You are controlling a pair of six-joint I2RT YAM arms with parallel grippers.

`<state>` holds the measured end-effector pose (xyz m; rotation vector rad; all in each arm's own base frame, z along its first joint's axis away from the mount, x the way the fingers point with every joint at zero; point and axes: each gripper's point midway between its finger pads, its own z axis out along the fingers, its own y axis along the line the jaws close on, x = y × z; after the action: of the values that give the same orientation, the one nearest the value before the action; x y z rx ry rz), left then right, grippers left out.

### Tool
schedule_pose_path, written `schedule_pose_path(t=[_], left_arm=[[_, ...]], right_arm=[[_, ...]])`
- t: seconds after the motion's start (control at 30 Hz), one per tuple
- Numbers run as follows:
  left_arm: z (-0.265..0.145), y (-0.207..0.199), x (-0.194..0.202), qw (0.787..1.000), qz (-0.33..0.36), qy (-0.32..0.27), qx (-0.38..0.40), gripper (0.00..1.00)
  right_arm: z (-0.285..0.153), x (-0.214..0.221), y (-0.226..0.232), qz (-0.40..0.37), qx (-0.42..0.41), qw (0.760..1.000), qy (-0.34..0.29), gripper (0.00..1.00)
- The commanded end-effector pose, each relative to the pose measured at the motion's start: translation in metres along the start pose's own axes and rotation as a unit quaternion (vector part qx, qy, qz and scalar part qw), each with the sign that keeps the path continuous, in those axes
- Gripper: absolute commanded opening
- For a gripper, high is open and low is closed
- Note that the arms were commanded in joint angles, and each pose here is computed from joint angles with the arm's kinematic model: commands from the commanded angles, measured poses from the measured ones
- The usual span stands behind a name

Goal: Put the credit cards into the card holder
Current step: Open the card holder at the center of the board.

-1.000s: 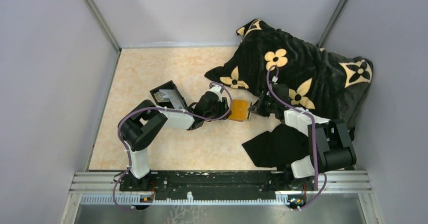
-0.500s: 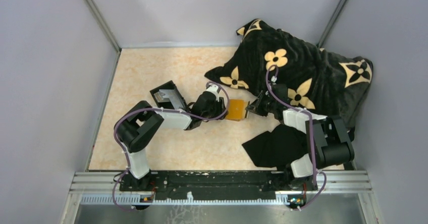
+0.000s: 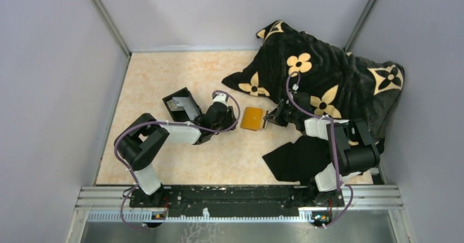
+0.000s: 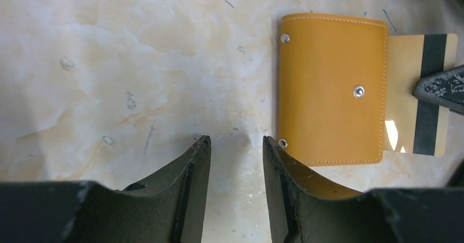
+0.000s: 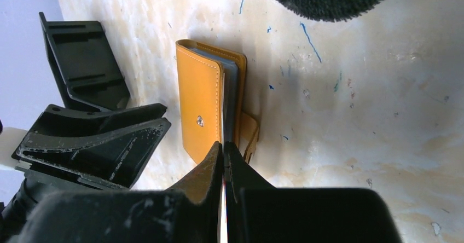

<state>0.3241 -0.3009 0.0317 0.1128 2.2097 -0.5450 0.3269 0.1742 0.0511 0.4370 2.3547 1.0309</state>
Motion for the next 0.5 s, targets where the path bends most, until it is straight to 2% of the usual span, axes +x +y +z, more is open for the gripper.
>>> schedule_pose_path(t=[0.0, 0.47], left_arm=[[0.003, 0.02, 0.002, 0.999, -0.002, 0.001, -0.041, 0.46], [0.034, 0.008, 0.015, 0.998, 0.024, 0.052, -0.013, 0.38]], right_arm=[[0.004, -0.011, 0.013, -0.011, -0.031, 0.999, -0.016, 0.0], [0.012, -0.013, 0.03, -0.023, -0.053, 0.998, -0.007, 0.0]])
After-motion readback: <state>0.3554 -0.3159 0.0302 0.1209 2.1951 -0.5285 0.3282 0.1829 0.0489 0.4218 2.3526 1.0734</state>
